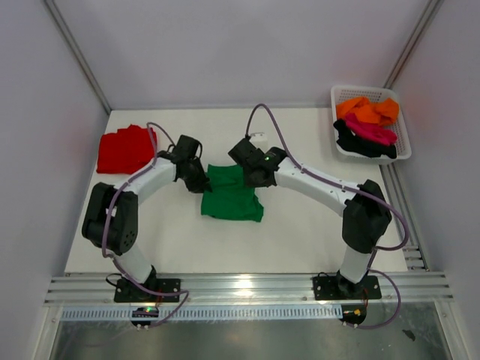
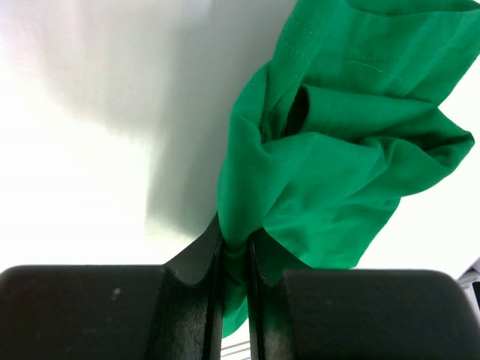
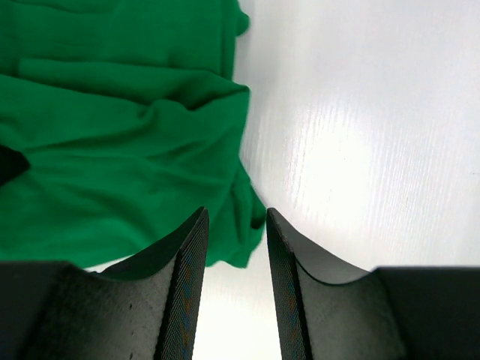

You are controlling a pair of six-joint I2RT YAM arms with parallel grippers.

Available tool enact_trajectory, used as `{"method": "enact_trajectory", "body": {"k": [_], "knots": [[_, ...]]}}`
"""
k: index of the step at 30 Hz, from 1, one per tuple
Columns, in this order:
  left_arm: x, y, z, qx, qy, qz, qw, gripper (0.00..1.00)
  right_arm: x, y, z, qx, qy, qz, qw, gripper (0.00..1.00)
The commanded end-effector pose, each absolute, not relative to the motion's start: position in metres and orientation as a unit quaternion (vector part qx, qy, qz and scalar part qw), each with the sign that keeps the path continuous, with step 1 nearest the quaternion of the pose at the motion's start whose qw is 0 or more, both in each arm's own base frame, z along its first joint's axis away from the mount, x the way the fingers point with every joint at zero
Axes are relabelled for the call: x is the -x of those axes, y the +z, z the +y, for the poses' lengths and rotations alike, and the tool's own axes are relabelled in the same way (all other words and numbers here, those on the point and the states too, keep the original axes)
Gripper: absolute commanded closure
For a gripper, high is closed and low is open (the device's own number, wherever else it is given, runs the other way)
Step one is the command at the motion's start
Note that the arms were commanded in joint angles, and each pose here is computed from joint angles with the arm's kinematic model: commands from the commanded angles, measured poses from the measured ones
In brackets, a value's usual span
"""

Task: Fold and stack the t-shirts
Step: Put the neatly folded tshirt into the corner of the board with the left arm

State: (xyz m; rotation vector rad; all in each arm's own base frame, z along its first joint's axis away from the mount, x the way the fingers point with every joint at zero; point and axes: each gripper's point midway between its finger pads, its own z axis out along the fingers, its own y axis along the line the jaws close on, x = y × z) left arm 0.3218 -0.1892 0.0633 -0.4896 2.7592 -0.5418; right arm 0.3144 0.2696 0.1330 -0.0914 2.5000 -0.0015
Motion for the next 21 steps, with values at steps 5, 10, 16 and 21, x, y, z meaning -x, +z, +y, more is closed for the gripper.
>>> {"method": "enact_trajectory", "body": {"k": [5,10,16,21], "knots": [[-0.356,0.077,-0.125,0.168,-0.108,0.967,0.157,0.88,-0.318,0.157,0.259,0.027,0.004,0.936,0.351,0.59],[-0.39,0.094,-0.096,0.17,-0.091,0.967,0.165,0.89,-0.317,0.156,0.254,0.03,0.0,0.935,0.353,0.59],[-0.42,0.116,-0.063,0.173,-0.065,0.967,0.177,0.89,-0.316,0.158,0.246,0.031,-0.004,0.934,0.356,0.59],[-0.433,0.12,-0.039,0.184,-0.055,0.967,0.169,0.89,-0.314,0.153,0.238,0.028,-0.009,0.936,0.352,0.59]]}}
